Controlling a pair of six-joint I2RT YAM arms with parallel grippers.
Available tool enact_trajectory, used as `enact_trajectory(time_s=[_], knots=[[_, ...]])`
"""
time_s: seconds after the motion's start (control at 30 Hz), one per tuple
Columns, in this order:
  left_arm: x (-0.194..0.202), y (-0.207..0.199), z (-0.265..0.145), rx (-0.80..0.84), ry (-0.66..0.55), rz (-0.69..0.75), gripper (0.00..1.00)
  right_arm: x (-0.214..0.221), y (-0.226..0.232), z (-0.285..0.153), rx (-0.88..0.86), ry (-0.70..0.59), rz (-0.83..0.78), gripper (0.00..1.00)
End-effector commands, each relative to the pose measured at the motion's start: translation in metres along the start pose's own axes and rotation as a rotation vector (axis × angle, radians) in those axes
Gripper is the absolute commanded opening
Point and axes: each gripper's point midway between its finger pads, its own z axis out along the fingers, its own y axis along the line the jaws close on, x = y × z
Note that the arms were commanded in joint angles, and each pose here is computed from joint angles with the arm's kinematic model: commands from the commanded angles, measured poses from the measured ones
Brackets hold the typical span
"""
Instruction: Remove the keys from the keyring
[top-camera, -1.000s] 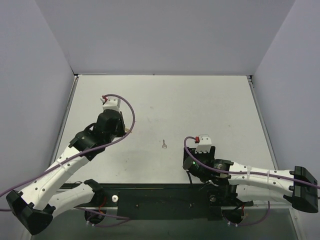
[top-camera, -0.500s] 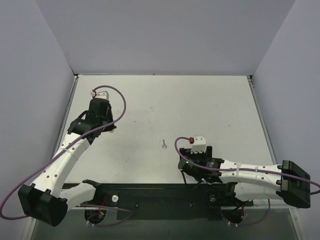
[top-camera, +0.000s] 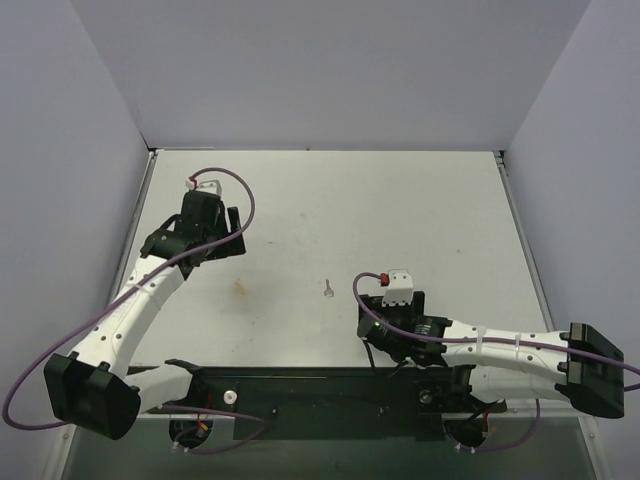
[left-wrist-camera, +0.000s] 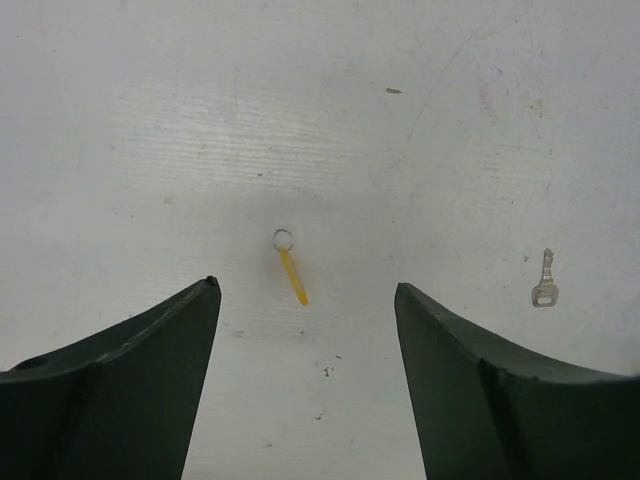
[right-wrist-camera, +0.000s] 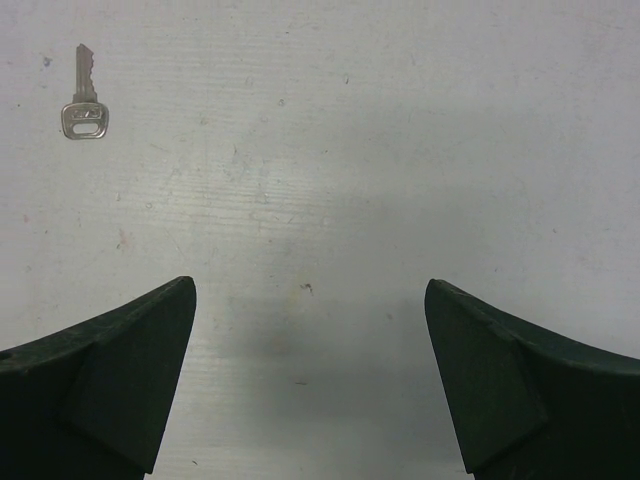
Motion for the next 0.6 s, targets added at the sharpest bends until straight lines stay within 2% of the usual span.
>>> enact_trajectory(time_s=[0.0, 0.27, 0.57], knots=[[-0.044, -0.013, -0.019, 0.041, -0.110, -0.025, 0.81, -0.010, -0.001, -0.003, -0.008, -0.041, 0.032, 0.93], [-0.044, -0.008, -0.042, 0.054, -0.136, -0.031, 0.82, -0.010, -0.003, -0.004, -0.013, -0.047, 0.041, 0.94], [-0.007, 0.018, -0.083, 0.072, -0.186, -0.038, 0.82, -0.014, -0.009, -0.007, -0.037, -0.084, 0.092, 0.94]])
